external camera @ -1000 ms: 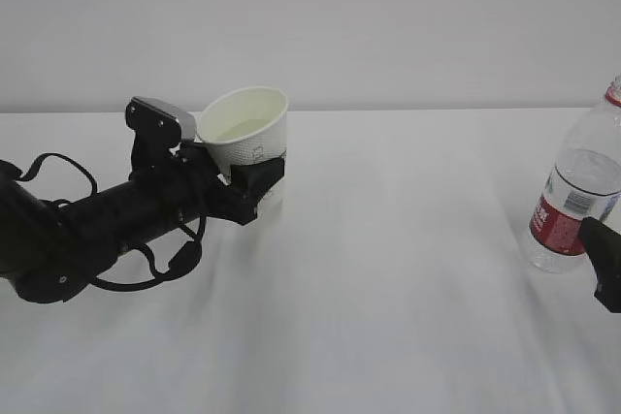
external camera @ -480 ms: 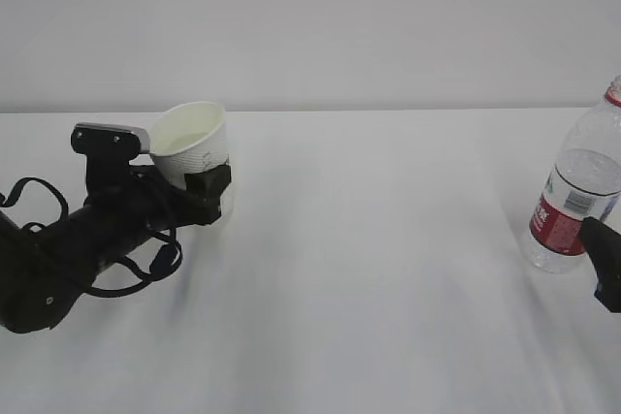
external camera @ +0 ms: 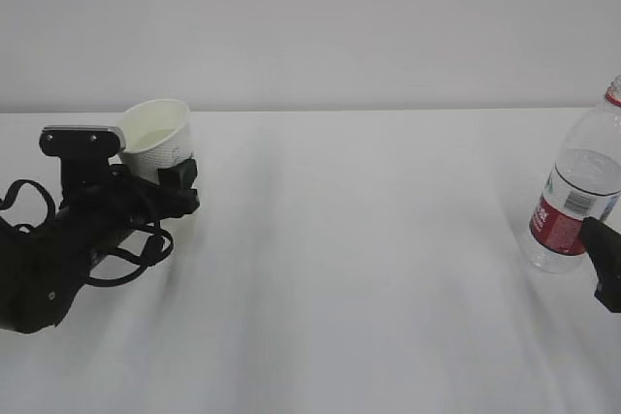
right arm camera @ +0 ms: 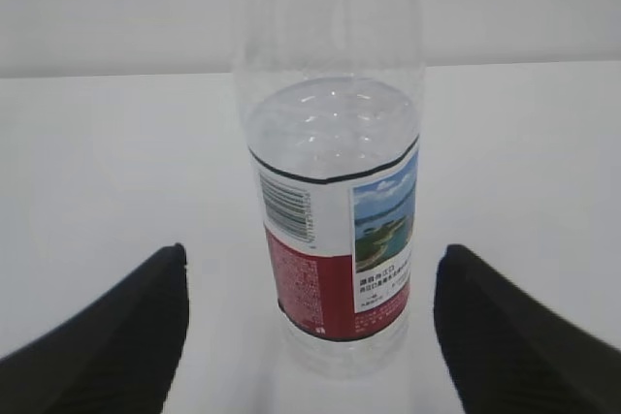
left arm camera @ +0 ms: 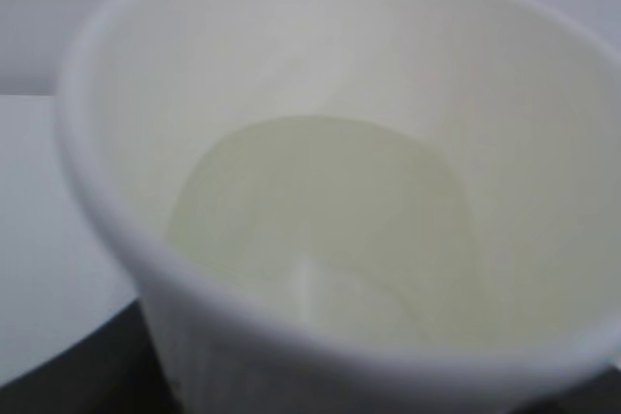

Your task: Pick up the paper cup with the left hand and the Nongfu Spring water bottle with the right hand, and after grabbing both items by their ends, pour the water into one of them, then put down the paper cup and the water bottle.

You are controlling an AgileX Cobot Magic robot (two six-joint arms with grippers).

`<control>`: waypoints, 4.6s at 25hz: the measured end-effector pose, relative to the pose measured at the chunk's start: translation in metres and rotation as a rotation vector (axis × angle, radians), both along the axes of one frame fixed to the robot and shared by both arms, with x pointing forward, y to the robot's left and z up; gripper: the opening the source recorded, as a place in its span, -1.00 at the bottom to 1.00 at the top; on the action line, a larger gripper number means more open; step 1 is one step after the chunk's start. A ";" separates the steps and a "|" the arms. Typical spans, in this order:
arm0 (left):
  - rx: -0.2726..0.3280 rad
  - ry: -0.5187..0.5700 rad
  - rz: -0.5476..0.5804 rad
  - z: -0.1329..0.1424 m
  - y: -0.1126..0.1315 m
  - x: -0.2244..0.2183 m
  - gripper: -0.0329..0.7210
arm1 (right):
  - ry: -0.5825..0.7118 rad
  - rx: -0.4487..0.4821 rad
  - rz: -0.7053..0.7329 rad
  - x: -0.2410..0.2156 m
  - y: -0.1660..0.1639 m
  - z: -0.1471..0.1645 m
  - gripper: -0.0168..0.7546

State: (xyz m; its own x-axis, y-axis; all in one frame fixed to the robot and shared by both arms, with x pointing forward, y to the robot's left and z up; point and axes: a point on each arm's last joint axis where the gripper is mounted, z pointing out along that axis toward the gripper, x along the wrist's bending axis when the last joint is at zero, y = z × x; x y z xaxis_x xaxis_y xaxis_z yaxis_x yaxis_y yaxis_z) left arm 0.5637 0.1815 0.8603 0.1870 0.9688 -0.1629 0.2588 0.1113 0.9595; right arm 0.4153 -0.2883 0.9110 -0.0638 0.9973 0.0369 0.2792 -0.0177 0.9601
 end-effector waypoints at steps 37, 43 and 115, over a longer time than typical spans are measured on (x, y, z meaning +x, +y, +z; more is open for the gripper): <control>0.028 0.039 -0.031 -0.008 0.003 -0.012 0.34 | 0.000 0.000 0.000 0.000 0.000 0.000 0.58; 0.030 0.040 -0.038 -0.008 0.002 -0.013 0.34 | 0.000 0.000 0.000 0.000 0.000 0.000 0.58; 0.018 0.009 -0.010 -0.004 0.004 -0.012 0.91 | 0.000 -0.002 0.001 0.000 0.000 0.000 0.58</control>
State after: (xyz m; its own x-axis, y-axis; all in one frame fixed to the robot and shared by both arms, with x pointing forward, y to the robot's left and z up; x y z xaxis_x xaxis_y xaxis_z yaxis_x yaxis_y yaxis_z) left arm 0.5522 0.1856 0.8564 0.1953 0.9697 -0.1469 0.2688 0.0911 0.9589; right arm 0.4153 -0.2883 0.9110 -0.0644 0.9973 0.0348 0.2791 -0.0155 0.9601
